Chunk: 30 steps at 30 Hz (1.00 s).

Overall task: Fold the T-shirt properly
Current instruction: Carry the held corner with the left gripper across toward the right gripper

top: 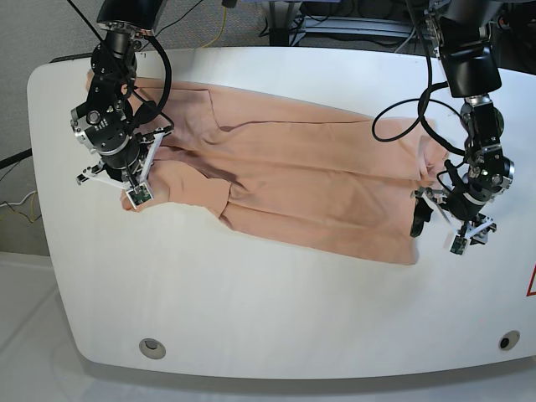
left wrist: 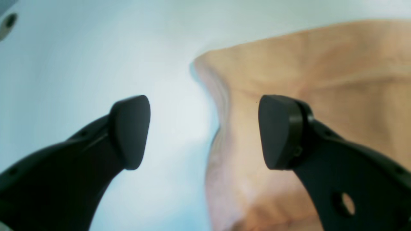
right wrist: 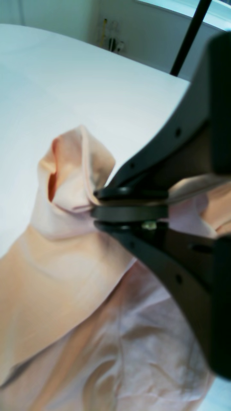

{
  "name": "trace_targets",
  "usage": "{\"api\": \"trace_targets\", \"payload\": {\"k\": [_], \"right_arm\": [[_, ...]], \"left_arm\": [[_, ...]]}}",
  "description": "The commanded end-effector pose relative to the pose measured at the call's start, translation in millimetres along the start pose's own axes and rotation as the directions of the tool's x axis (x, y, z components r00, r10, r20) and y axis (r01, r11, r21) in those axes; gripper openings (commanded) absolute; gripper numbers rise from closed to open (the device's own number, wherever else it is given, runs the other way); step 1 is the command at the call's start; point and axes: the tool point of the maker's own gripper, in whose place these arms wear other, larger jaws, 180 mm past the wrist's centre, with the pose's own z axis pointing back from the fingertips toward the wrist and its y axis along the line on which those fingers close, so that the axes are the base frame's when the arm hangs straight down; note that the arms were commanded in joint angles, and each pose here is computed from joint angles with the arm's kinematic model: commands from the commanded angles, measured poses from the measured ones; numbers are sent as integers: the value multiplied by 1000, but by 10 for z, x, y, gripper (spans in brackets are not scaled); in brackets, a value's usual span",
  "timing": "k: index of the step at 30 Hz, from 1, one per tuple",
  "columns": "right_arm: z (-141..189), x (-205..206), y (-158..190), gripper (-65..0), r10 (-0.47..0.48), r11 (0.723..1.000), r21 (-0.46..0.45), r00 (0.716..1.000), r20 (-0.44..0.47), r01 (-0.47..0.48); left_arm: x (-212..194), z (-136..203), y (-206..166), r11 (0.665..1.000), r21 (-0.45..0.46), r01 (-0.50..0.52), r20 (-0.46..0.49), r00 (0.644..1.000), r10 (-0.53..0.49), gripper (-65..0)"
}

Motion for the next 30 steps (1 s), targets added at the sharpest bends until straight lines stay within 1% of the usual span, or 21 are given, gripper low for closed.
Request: {"api": "trace_targets", "payload": {"k": [1,5,8,11,14,18,23,28,30], "right_arm": [[38,107,-79,-650,7,1000,-22,999,36,-6],[38,107,-79,-650,7,1000,-22,999,36,-6],[39,105,-83,-650,8,1000,-23,999,36,-8],[41,102,-93,-650,11,1000,-25,999,35,-10],[41,101,-97,-650,12,1000,-26,999,34,-11],[41,99,-99,-650,12,1000,-27,999,33,-11],[41,98,-101,-650,13,1000,-28,999,32,-12],[41,98,-101,-650,13,1000,-28,999,32,-12],[41,98,-101,-650,13,1000,-28,999,32,-12]], "left_arm": [[173,-106,86,999,-2,-42,54,998,42,-170],[98,-233,70,990,-33,-134,61,989,136,-170],[77,-283,60,976,-56,-210,82,973,214,-170],[44,-309,45,964,-71,-256,89,961,262,-170],[91,-340,58,961,-74,-266,94,958,272,-170],[30,-376,54,955,-74,-288,77,953,293,-170],[69,-426,65,949,-79,-304,75,948,309,-170],[45,-464,5,942,-89,-322,67,942,329,-170],[93,-502,-85,938,-106,-330,74,938,338,-170]]}}
